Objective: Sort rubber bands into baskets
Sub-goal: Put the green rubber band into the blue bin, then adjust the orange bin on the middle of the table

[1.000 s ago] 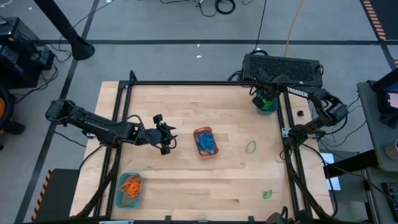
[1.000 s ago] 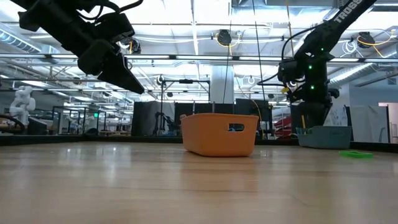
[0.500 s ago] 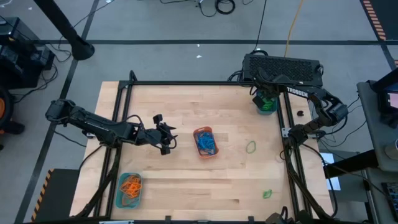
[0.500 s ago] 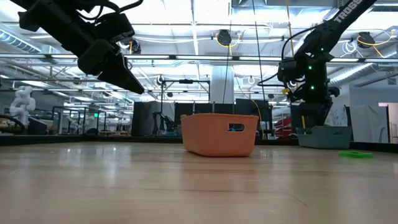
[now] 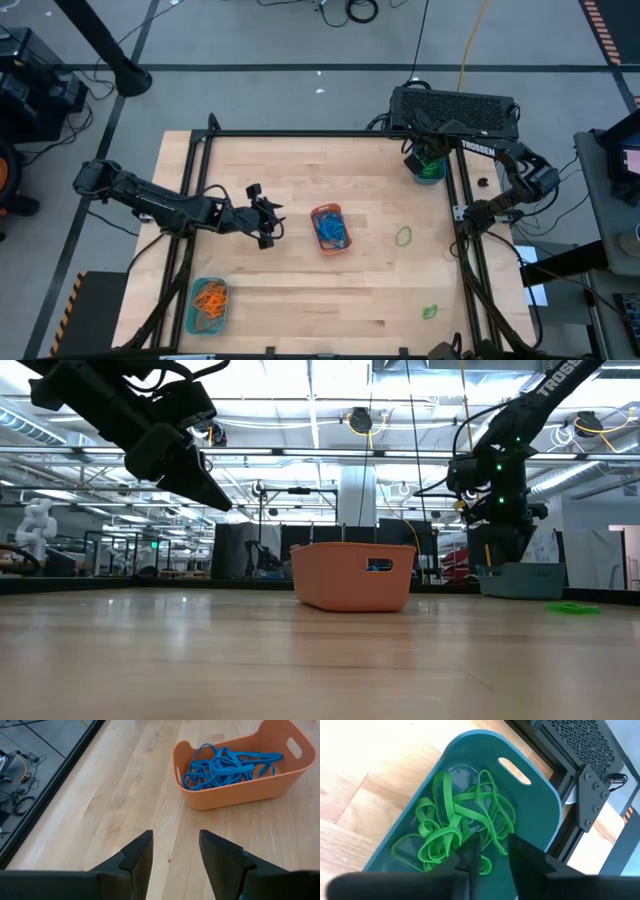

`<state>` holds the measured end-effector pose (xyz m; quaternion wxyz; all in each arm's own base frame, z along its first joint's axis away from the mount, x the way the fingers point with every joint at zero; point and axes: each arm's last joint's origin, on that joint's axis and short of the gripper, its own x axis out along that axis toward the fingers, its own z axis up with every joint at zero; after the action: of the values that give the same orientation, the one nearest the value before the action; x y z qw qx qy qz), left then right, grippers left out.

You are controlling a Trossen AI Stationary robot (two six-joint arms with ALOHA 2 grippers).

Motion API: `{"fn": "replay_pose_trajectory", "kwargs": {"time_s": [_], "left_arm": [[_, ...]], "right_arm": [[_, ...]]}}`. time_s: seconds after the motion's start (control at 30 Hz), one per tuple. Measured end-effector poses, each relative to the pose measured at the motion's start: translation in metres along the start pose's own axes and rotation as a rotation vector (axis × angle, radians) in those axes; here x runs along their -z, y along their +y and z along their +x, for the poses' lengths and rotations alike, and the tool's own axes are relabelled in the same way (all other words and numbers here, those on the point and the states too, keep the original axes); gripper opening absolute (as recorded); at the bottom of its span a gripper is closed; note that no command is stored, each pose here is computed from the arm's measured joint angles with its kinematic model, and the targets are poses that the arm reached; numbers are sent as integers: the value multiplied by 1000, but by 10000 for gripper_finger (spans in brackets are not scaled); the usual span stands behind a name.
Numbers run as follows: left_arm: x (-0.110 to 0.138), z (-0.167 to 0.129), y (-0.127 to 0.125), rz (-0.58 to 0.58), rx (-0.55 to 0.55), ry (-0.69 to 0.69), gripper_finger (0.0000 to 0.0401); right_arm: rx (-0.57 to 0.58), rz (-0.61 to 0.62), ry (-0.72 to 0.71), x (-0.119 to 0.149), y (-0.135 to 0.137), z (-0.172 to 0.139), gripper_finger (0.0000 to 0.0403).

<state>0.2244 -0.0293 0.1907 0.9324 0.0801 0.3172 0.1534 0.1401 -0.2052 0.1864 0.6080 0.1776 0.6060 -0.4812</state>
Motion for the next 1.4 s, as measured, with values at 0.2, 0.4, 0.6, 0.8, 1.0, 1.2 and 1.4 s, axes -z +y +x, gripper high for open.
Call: {"fn": "replay_pose_trajectory", "kwargs": {"time_s": [0.2, 0.4, 0.6, 0.8, 1.0, 1.2, 1.4], "left_arm": [[0, 0, 0, 0, 0, 0, 169], [0, 0, 0, 0, 0, 0, 169], [0, 0, 0, -21, 0, -1, 169], [0, 0, 0, -26, 0, -1, 169], [-1, 0, 0, -31, 1, -11, 169], [-12, 1, -5, -63, 139, -106, 169], [-27, 13, -23, 12, 323, -309, 169]], "right_arm": [[-21, -10, 15, 2, 1, 0, 120], [-402, -22, 81, 9, 12, -7, 119], [-612, -129, 38, 16, 32, -29, 108], [-549, -158, -83, 22, 39, -54, 96], [-537, -200, -161, 30, 41, -72, 86], [-636, -333, -175, 45, 74, -91, 84], [-732, -449, -251, 68, 125, -117, 84]]}}
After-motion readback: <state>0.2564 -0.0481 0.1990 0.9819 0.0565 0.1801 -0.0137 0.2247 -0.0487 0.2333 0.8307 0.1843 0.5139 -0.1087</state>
